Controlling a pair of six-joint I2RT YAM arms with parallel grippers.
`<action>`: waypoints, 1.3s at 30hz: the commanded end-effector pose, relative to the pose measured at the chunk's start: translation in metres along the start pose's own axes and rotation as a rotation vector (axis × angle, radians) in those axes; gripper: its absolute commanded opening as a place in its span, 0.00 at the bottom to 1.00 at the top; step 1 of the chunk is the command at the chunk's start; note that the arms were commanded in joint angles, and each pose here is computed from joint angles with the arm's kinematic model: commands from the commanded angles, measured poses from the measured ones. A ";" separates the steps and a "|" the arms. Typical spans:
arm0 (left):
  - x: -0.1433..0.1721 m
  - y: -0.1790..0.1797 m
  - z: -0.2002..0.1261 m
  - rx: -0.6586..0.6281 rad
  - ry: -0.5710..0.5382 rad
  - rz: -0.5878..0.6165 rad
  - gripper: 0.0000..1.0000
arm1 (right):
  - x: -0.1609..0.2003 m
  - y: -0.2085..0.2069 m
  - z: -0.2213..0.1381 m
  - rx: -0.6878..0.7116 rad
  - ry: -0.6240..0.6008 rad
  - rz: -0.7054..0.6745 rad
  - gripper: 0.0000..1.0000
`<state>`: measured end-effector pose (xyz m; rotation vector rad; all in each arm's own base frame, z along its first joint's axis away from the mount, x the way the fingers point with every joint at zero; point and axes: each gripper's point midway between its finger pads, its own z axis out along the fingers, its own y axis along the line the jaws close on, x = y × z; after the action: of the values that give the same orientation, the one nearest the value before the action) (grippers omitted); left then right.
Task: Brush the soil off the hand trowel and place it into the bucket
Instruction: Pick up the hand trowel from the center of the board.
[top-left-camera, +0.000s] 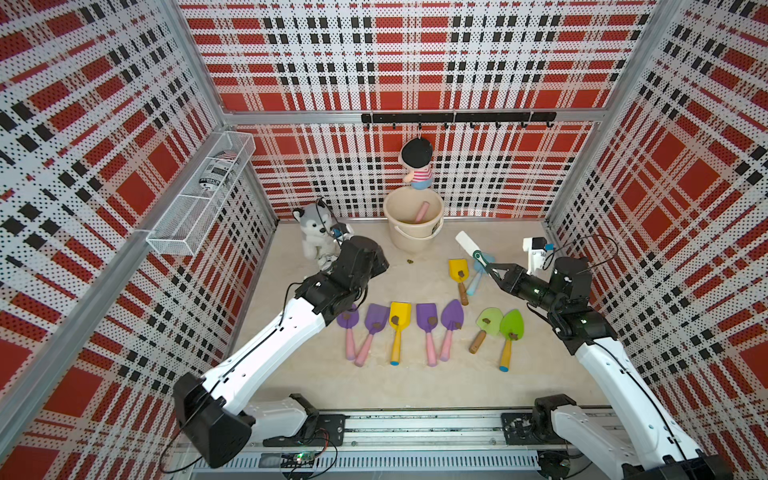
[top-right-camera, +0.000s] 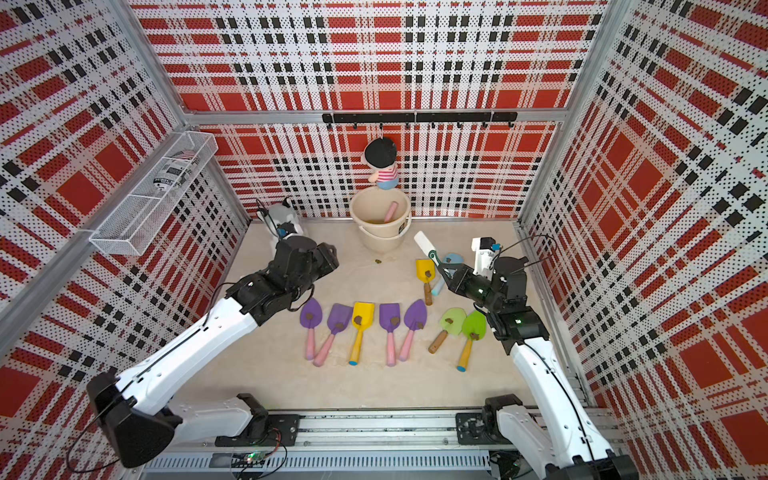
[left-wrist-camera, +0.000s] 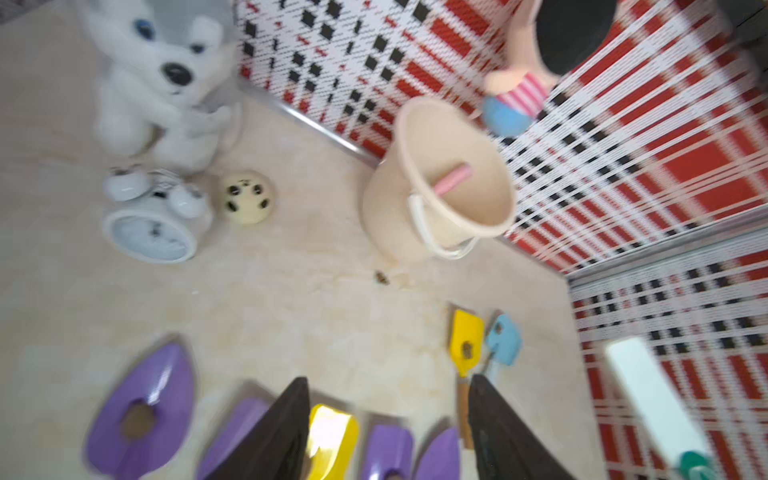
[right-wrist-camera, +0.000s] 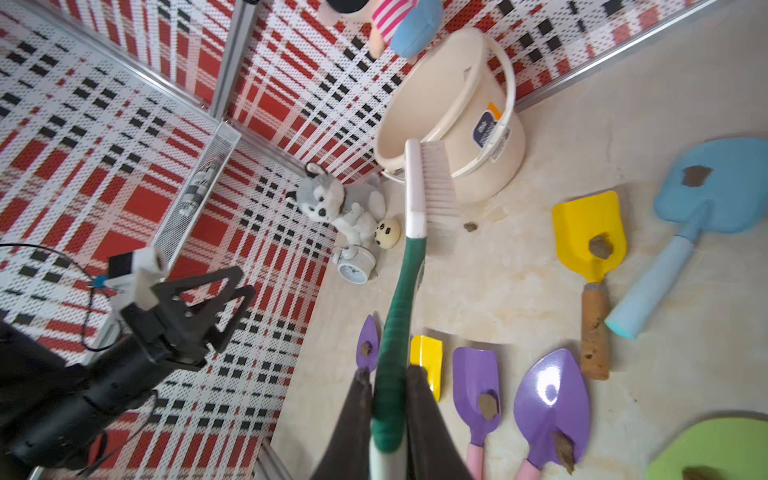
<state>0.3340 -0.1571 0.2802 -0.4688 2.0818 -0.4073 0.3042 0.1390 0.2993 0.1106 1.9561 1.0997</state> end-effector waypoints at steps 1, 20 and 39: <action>0.030 0.055 -0.013 -0.142 0.054 0.097 0.63 | -0.003 0.032 -0.002 -0.133 0.029 -0.079 0.00; 0.170 0.166 0.017 -0.289 0.326 0.027 0.65 | 0.006 0.029 0.011 -0.078 0.057 -0.052 0.00; 0.214 0.193 0.028 -0.413 0.484 0.119 0.43 | -0.003 0.044 0.011 -0.073 0.034 -0.080 0.00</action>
<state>0.2203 -0.0910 0.0237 -0.5341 2.6480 -0.0119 0.2998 0.1713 0.3036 0.0055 2.0048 1.1341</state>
